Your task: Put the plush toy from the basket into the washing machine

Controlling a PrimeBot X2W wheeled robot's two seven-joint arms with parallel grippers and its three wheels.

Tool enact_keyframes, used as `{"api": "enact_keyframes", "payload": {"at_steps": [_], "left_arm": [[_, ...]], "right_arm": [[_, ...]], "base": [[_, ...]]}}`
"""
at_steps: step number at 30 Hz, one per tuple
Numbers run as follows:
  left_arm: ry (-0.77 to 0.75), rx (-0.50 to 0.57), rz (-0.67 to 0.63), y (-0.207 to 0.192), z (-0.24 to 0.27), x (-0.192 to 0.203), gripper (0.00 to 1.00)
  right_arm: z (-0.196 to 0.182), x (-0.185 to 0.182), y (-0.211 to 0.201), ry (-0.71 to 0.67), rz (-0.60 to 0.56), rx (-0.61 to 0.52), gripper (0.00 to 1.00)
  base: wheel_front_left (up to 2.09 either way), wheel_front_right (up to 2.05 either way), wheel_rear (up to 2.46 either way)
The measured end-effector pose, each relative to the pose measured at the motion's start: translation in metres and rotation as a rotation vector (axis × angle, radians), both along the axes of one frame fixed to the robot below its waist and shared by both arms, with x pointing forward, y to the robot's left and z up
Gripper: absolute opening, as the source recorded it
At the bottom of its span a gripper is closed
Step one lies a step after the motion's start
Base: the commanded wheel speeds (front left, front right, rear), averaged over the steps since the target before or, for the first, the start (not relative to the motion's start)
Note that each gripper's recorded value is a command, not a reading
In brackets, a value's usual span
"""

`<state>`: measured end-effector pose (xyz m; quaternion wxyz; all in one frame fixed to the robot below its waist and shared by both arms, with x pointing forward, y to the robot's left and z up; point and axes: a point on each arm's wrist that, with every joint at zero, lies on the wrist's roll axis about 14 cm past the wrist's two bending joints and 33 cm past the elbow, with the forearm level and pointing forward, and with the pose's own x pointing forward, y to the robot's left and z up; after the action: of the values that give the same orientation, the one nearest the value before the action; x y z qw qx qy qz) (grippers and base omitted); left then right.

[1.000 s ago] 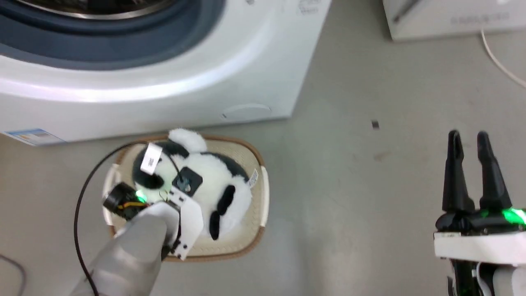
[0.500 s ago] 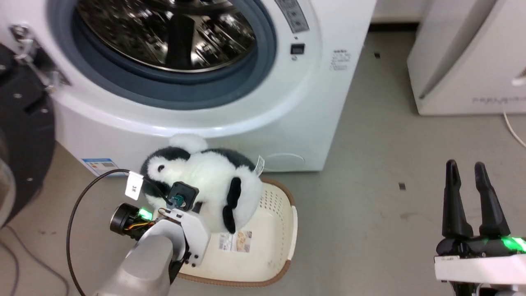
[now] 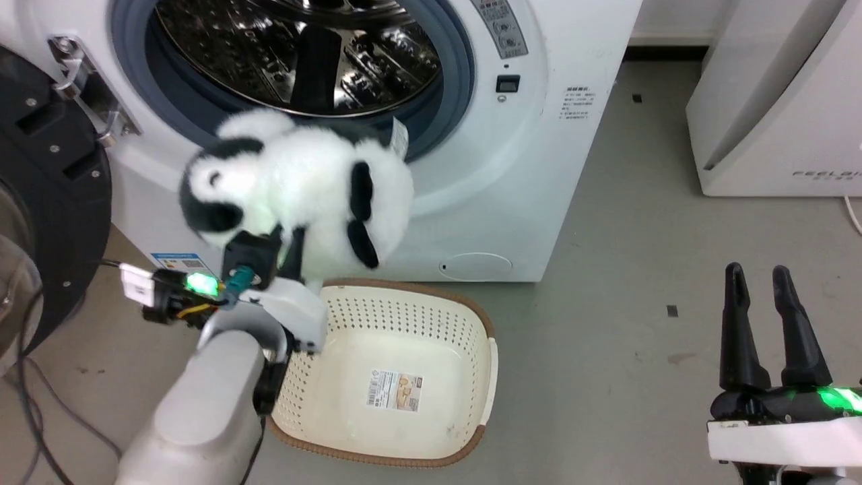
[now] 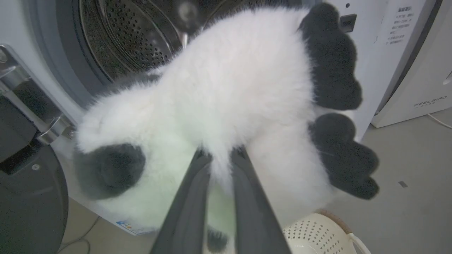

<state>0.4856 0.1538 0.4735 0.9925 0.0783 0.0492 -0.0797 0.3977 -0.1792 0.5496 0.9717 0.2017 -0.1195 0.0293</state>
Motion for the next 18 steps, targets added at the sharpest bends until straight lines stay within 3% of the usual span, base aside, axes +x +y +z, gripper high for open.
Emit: {"api": "enact_keyframes", "payload": {"at_steps": [9,18], "left_arm": [[-0.079,-0.008,0.042,0.007,0.012,0.038,0.00],[-0.110,-0.033,0.067,0.009,0.009,0.114,0.00]], "right_arm": [[-0.014,0.016,-0.004,0.031,-0.013,-0.013,1.00],[-0.038,0.041,-0.023,0.078,-0.064,-0.021,1.00]], "base": [[0.00,0.00,0.00],[0.00,0.00,0.00]]}}
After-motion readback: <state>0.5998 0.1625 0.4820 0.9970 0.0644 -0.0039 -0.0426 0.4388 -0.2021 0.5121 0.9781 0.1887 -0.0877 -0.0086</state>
